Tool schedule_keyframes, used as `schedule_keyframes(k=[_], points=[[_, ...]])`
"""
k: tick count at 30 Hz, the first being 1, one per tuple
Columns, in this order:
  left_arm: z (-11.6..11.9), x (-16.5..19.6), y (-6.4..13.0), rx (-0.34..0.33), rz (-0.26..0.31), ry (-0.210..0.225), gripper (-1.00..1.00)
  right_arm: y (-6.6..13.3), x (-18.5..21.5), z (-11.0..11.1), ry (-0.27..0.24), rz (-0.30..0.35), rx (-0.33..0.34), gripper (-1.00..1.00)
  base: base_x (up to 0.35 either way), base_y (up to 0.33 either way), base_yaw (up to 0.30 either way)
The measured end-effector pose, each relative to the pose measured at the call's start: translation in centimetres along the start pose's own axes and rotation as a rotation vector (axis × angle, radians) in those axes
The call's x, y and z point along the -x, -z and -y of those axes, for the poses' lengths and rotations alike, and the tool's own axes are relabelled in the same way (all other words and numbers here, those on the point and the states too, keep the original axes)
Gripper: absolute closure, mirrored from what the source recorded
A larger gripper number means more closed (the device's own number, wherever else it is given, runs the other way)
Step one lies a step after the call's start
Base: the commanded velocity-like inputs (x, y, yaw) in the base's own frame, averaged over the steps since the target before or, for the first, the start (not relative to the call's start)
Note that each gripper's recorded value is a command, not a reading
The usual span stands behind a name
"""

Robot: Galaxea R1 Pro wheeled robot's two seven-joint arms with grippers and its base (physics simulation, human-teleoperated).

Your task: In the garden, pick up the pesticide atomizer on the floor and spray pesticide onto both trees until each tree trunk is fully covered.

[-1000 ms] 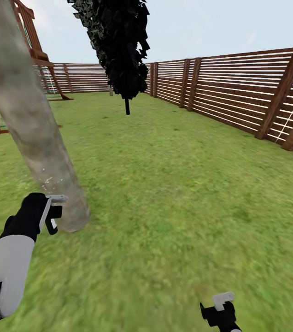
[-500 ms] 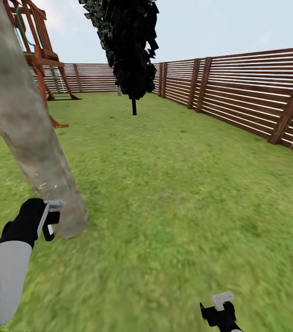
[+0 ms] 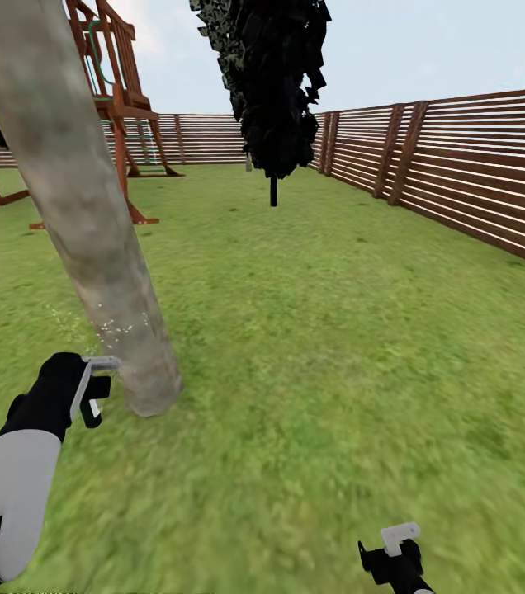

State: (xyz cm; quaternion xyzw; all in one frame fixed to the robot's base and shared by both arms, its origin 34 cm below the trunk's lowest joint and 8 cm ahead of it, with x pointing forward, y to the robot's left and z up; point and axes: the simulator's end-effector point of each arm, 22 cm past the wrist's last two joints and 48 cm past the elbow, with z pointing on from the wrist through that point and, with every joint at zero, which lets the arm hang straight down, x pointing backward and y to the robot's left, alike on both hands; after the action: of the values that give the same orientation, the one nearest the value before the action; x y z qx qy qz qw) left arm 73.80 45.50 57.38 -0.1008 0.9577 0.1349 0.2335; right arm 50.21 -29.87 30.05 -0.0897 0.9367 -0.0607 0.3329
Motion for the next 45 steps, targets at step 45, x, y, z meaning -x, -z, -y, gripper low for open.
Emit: schedule_keyframes(k=[45], points=[[-2.1,-10.3,-5.3,-0.005,0.008,0.056,1.0,0.0,0.1,-0.5,0.003,0.001,0.006,-1.0,0.141,-0.131,0.105]])
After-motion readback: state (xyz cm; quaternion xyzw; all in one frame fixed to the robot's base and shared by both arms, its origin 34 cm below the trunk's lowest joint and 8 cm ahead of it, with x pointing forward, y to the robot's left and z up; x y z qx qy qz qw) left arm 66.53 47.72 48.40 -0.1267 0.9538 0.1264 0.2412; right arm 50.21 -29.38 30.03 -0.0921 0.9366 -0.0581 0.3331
